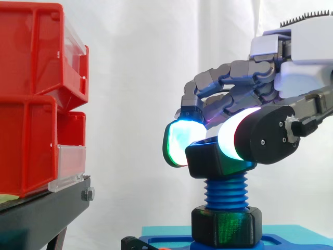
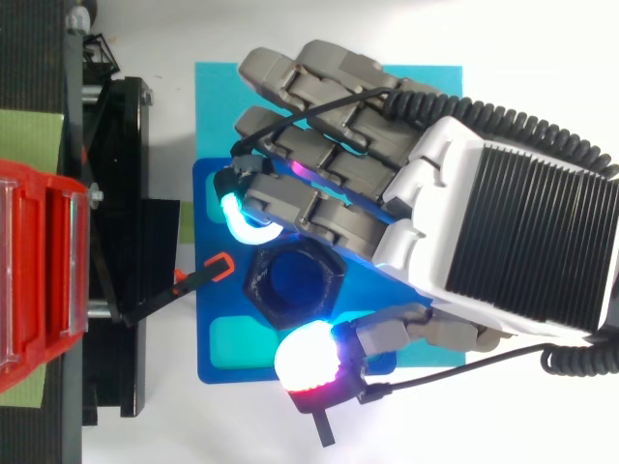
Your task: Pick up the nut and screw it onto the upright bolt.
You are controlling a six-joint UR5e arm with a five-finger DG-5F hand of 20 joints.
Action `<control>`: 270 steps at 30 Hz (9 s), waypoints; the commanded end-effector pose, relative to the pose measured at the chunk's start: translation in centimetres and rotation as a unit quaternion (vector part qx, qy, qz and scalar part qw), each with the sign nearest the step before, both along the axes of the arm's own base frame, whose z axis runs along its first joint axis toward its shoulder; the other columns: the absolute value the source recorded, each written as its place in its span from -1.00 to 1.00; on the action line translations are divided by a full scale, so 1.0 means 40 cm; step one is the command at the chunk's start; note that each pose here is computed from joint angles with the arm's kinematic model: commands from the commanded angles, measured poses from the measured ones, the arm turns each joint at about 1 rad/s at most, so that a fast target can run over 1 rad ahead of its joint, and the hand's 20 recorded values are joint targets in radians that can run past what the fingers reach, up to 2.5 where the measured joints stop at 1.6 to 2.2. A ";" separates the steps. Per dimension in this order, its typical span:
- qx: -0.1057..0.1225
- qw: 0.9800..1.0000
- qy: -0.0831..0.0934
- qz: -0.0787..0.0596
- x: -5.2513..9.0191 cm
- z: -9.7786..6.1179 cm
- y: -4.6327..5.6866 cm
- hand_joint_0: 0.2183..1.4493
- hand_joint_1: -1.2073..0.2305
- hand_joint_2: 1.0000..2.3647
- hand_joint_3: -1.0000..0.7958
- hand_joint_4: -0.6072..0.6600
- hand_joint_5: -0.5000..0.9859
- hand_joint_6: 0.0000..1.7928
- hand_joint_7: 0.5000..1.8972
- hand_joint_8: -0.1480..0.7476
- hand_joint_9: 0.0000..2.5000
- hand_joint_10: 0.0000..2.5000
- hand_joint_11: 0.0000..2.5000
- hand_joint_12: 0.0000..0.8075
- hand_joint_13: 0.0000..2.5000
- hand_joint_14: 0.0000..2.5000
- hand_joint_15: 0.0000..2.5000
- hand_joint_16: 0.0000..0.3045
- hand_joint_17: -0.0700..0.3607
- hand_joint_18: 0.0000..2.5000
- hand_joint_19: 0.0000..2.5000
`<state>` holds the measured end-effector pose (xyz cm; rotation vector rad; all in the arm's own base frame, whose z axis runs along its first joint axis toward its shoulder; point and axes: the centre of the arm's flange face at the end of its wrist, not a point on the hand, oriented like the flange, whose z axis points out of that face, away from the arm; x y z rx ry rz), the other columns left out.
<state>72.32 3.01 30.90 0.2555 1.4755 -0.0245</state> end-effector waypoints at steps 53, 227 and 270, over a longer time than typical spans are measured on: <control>0.003 0.999 0.040 0.023 -0.003 0.043 -0.046 -0.49 -0.14 -1.00 -0.44 0.41 -0.52 -0.44 -0.02 0.01 -0.61 -1.00 -1.00 -0.10 -0.68 -1.00 -1.00 -0.70 -0.20 -0.75 -1.00; 0.026 0.994 0.050 0.090 0.002 0.099 -0.173 -0.50 0.43 -1.00 -0.44 0.19 -0.27 -0.44 0.14 -0.10 -0.14 -1.00 -1.00 -0.43 -0.50 -1.00 -1.00 -0.88 -0.49 -0.79 -1.00; 0.039 0.989 0.051 0.132 0.014 0.073 -0.056 -0.56 0.52 -1.00 -0.44 0.25 -0.53 -0.44 -0.77 -0.15 -0.59 -1.00 -1.00 -0.21 -0.75 -1.00 -1.00 -0.77 -0.31 -1.00 -1.00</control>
